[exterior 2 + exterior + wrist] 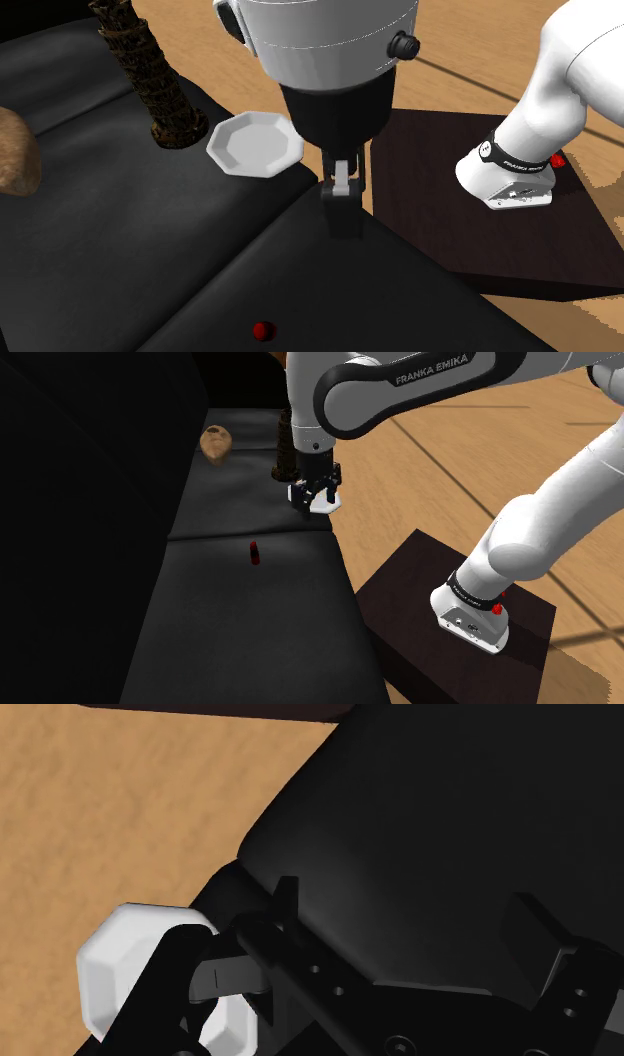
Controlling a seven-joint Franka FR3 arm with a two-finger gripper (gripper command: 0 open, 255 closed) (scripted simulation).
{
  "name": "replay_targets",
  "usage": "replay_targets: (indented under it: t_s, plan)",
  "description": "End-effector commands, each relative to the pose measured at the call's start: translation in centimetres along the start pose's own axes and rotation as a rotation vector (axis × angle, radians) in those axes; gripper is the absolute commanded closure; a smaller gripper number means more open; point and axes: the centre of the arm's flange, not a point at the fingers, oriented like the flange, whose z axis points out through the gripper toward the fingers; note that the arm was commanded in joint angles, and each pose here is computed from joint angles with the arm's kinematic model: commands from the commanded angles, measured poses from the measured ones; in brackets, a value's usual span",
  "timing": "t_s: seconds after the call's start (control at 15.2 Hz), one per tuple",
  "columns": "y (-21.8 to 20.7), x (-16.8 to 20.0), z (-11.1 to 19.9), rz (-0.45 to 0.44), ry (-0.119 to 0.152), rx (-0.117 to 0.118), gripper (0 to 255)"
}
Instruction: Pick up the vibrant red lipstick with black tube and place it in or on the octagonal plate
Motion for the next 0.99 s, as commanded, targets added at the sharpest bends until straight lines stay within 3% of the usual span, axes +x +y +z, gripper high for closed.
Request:
replay_targets:
  t_s: [0.0,0.73,0.92]
  plan:
    - [-2.3,1.6,0.2,0.005,0.001,0.004,0]
    - [-13.6,9.9,3.1,0.025,0.008,0.014,0]
    - [-14.3,10.4,4.3,0.026,0.009,0.015,0]
